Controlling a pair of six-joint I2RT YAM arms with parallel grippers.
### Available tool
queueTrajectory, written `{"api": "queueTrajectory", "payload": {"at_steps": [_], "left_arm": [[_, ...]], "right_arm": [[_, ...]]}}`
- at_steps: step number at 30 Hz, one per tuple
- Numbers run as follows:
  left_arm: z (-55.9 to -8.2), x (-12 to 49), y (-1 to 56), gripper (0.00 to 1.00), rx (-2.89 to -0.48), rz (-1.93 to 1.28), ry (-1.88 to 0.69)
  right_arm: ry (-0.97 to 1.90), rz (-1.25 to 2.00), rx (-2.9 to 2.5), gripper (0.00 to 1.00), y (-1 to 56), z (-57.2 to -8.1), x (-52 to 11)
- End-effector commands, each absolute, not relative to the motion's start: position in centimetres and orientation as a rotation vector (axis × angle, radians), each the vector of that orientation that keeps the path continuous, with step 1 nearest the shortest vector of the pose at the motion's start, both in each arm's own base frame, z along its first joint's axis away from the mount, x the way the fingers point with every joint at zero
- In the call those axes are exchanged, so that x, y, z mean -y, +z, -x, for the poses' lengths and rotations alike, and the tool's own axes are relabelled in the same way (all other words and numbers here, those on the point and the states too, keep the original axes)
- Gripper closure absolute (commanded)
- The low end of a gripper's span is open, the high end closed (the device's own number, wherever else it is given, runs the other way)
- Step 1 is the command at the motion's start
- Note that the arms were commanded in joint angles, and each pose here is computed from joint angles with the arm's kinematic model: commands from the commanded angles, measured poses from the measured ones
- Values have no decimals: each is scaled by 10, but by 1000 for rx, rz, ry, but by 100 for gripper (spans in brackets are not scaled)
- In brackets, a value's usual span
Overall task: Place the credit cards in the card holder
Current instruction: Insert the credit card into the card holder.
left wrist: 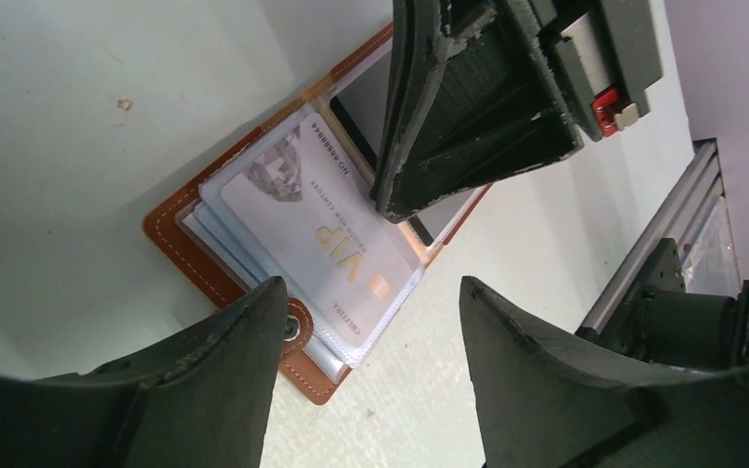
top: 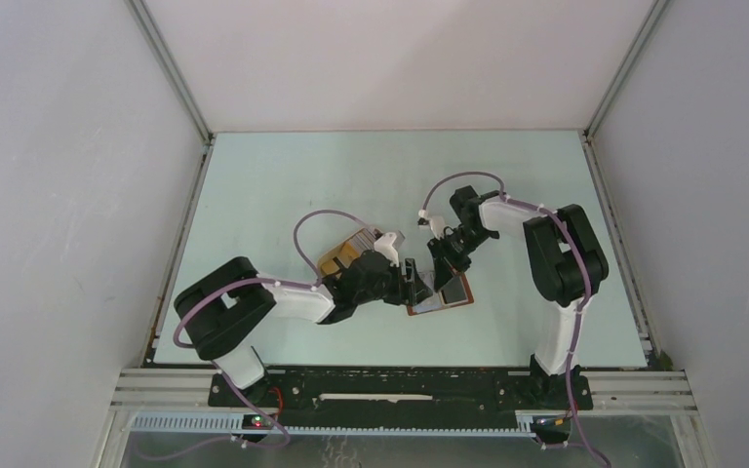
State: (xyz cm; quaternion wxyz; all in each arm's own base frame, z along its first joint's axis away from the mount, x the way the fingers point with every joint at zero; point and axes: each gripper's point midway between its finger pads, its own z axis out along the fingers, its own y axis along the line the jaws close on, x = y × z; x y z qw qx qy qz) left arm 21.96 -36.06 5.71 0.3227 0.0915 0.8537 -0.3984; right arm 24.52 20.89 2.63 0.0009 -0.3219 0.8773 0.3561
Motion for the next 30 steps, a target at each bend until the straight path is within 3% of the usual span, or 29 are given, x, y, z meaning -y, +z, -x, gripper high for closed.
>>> {"api": "queueTrajectory", "payload": {"at_steps": [1, 30], "left_arm": [[-231, 371, 68, 29, -2197, -226, -1074], [-222, 363, 90, 30, -2139, -187, -1150]], "right_arm": [[1076, 975, -2775, 82, 23, -257, -209], [997, 955, -2866, 83, 5, -257, -200]]}}
